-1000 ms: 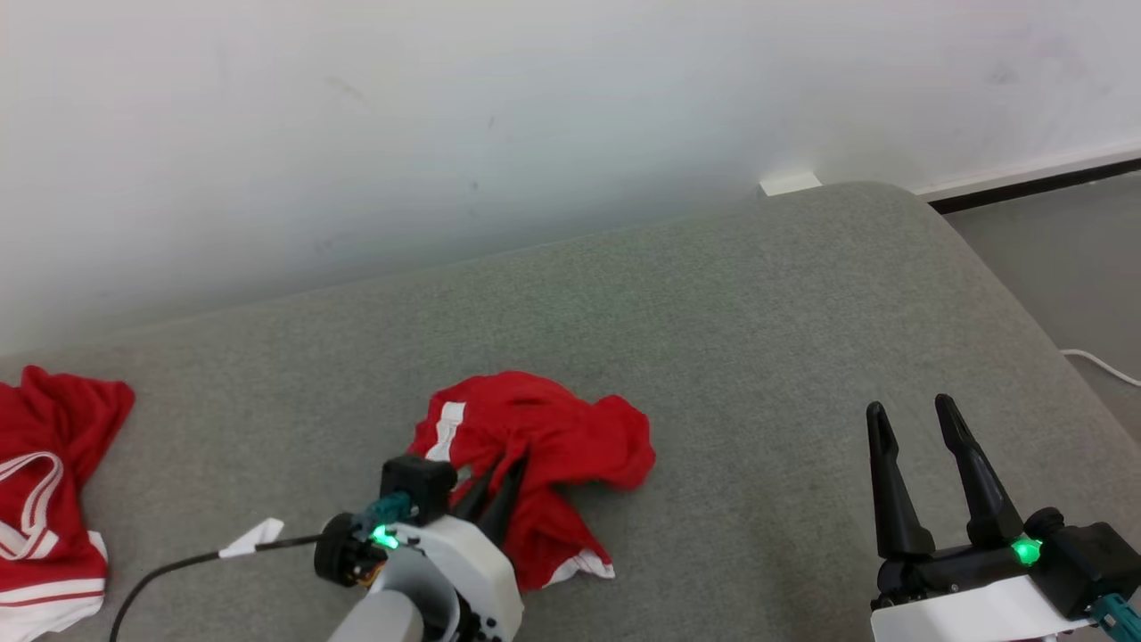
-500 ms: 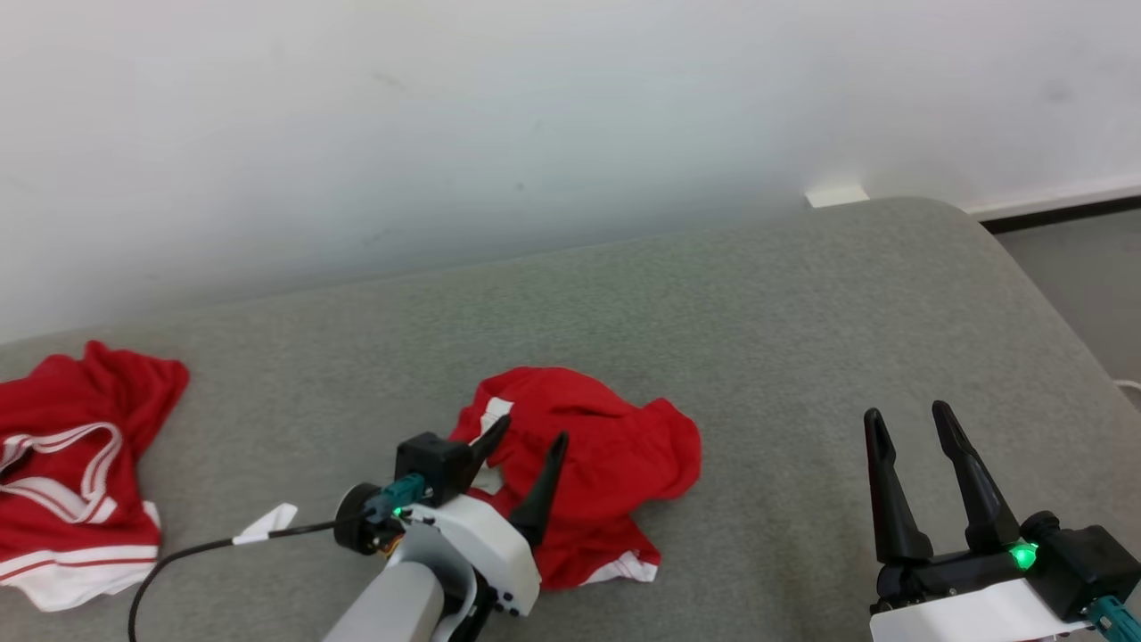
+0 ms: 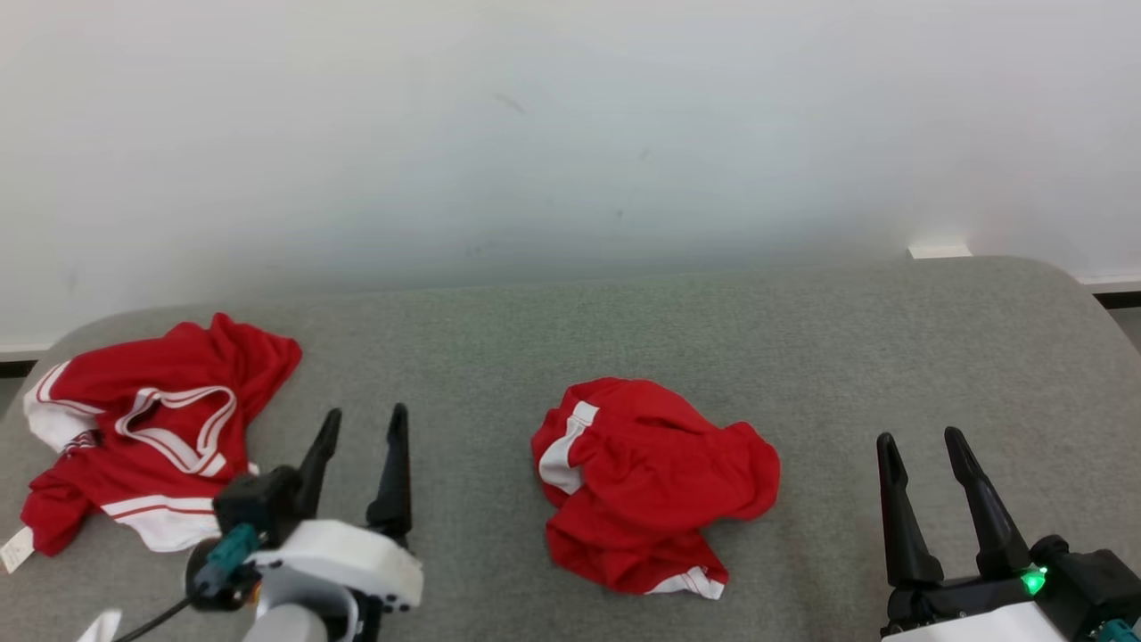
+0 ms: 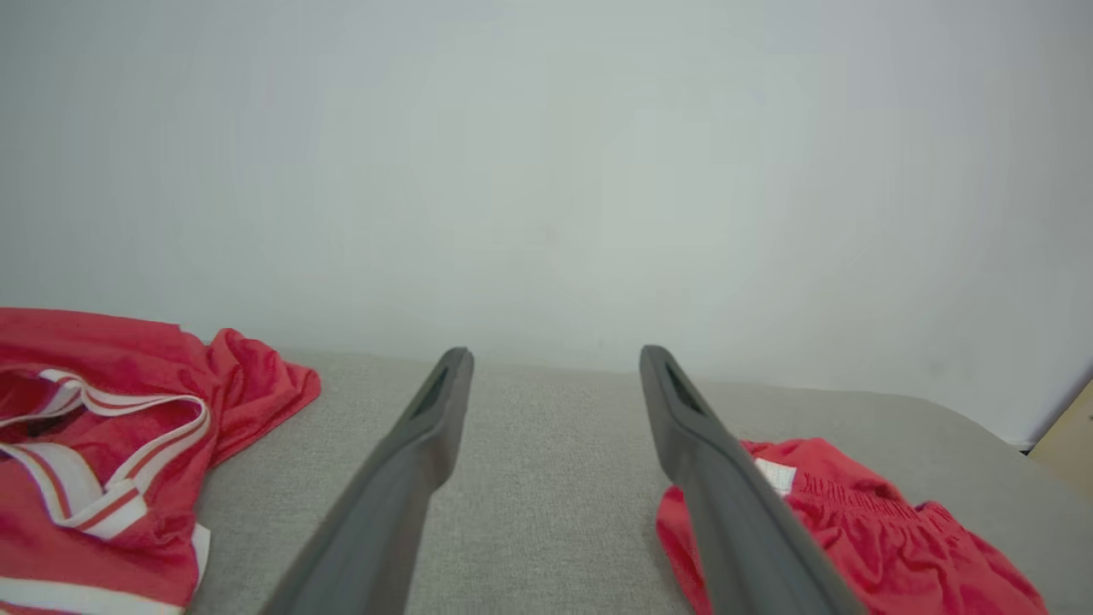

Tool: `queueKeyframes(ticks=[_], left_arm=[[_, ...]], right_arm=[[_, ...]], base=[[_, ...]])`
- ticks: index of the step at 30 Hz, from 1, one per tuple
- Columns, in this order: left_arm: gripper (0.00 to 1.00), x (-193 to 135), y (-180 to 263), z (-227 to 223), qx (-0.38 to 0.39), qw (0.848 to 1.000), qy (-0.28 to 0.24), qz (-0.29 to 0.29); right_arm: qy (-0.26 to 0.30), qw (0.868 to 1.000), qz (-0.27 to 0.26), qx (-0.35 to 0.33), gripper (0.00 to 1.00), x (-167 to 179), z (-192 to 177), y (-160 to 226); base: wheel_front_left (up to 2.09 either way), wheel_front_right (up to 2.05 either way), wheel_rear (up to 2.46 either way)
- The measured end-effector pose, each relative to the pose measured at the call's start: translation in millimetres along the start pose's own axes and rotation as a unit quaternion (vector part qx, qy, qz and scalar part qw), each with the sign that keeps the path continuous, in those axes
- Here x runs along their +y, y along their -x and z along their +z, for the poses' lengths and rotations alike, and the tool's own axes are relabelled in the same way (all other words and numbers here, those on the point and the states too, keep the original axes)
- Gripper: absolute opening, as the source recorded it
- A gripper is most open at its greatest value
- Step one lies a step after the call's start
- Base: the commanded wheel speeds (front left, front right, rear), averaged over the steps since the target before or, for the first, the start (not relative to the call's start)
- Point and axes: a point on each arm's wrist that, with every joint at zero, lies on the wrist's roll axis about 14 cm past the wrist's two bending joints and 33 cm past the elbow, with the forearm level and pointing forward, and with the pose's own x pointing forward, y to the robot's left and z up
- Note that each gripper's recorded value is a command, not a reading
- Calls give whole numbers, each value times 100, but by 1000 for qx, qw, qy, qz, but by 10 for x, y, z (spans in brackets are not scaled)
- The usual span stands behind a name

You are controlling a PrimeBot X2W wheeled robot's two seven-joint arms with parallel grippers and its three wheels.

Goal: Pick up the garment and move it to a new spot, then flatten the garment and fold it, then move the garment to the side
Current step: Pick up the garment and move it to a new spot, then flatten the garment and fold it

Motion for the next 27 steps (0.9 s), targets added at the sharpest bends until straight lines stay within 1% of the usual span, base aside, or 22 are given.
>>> queueKeyframes(ticks=[5, 10, 13, 22, 25, 27], left_arm=[[100, 255, 287, -101, 6, 998, 10, 55], [100, 395, 527, -270, 27, 996, 14, 88], [100, 398, 572, -301, 30, 996, 14, 88], [100, 378, 518, -247, 20, 997, 3, 80], [100, 364, 507, -206, 14, 997, 3, 77], [100, 350, 510, -190, 11, 997, 4, 74]], right_arm=[[-6, 1000, 1, 17, 100, 19, -110, 45], [-4, 1000, 1, 27, 100, 21, -173, 74], [1, 1000, -3, 31, 100, -13, -200, 84], [2, 999, -6, 35, 100, -26, -217, 98], [2, 999, 4, 39, 100, 31, -247, 89], [3, 999, 21, 50, 100, 124, -311, 76]], base=[[0, 0, 0], [0, 0, 0], [0, 0, 0], [0, 0, 0], [0, 0, 0], [0, 0, 0]])
